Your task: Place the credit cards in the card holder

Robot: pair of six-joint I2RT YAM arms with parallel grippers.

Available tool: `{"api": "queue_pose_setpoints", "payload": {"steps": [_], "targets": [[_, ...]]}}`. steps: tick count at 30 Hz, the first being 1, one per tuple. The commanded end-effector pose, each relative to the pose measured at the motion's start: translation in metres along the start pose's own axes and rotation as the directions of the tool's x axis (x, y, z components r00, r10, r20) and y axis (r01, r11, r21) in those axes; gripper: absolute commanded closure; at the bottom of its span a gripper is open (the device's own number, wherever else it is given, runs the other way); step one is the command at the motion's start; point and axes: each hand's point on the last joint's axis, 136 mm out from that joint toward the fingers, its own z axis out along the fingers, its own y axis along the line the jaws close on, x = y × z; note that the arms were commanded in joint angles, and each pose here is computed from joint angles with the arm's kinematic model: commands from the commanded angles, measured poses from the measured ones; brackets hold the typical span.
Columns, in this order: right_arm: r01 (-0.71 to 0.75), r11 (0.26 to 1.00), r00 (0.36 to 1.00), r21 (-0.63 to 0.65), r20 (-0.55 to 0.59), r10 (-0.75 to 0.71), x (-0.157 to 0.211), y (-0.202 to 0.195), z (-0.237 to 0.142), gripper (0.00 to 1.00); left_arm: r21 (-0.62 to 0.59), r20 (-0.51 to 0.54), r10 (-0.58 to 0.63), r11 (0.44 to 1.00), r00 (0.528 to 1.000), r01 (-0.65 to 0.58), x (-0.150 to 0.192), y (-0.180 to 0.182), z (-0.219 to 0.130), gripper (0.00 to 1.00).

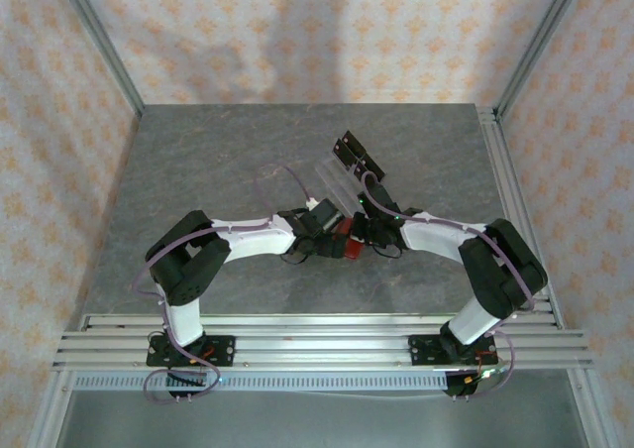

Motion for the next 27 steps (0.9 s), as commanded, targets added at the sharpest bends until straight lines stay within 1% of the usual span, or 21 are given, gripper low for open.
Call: {"api": "queue_pose_setpoints", "payload": {"steps": [1, 6, 11, 22, 27], "targets": [[0.006, 0.999, 0.999, -0.035, 0.046, -0.004, -0.011, 0.015, -0.010, 1.00, -0.030, -0.097, 0.016, 0.999, 0.995, -0.019, 0.033, 0.008, 0.021, 0.00], [0.009, 0.999, 0.998, -0.043, 0.054, -0.007, -0.012, 0.018, -0.015, 1.00, -0.030, -0.097, 0.016, 0.999, 0.995, -0.019, 0.033, 0.008, 0.021, 0.00], [0.011, 0.999, 0.999, -0.043, 0.041, -0.009, -0.009, 0.019, -0.010, 1.00, -0.030, -0.097, 0.015, 0.999, 0.995, -0.018, 0.032, 0.008, 0.021, 0.00], [0.013, 1.000, 1.000, 0.005, 0.011, -0.013, 0.001, 0.003, 0.008, 1.00, -0.033, -0.098, 0.019, 0.999, 0.995, -0.022, 0.032, 0.009, 0.021, 0.00], [0.015, 1.000, 1.000, 0.017, 0.006, -0.016, 0.004, -0.002, 0.010, 1.00, -0.035, -0.100, 0.020, 0.999, 0.995, -0.024, 0.033, 0.009, 0.021, 0.00]]}}
